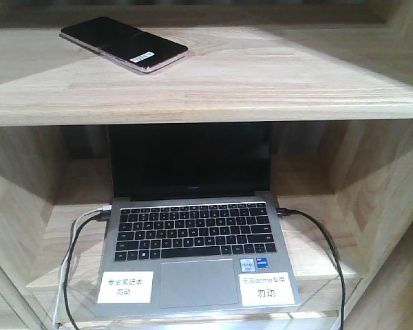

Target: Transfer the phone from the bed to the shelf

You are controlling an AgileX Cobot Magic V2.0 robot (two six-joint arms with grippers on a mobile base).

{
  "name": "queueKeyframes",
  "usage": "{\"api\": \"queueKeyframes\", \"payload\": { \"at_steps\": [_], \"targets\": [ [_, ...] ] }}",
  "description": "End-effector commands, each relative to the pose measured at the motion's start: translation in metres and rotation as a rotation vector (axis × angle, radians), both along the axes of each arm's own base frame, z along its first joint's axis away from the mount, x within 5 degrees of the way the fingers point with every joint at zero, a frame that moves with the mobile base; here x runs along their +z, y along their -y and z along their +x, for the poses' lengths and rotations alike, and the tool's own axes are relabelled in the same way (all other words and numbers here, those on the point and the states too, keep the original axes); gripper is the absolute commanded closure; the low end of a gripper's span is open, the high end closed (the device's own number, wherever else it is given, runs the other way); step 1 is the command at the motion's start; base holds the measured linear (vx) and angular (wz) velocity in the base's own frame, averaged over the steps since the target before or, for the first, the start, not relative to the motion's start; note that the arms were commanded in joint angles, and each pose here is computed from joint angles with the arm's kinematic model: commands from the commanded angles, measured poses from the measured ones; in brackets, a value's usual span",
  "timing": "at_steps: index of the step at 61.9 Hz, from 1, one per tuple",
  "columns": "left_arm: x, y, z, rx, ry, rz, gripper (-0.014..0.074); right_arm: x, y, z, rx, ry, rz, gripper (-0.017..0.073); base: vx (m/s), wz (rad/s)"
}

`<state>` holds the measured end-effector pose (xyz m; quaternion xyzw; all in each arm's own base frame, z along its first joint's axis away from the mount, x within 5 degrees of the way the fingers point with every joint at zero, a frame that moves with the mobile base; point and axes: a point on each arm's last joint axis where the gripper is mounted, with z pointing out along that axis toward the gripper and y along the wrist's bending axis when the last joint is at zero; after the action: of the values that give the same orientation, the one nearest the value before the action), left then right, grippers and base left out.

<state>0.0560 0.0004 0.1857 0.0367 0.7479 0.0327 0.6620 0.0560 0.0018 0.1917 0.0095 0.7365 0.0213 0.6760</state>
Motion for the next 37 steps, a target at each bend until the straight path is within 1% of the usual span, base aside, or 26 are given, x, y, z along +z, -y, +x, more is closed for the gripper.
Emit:
{"api": "queueKeyframes", "payload": {
  "at_steps": [1,37],
  "targets": [
    [0.0157,0.0005,-0.0011,-0.006,0.107,-0.009,0.0593,0.0057,0.0018,0.0003,-0.022,0.102,-0.015,0.0564,0.0,0.0],
    [0.0157,0.0005,-0.0011,-0.006,0.107,-0.009,0.0593,0.0045,0.0017,0.0004,-0.021,0.091,-0.011,0.0564,0.0,0.0]
  ]
}}
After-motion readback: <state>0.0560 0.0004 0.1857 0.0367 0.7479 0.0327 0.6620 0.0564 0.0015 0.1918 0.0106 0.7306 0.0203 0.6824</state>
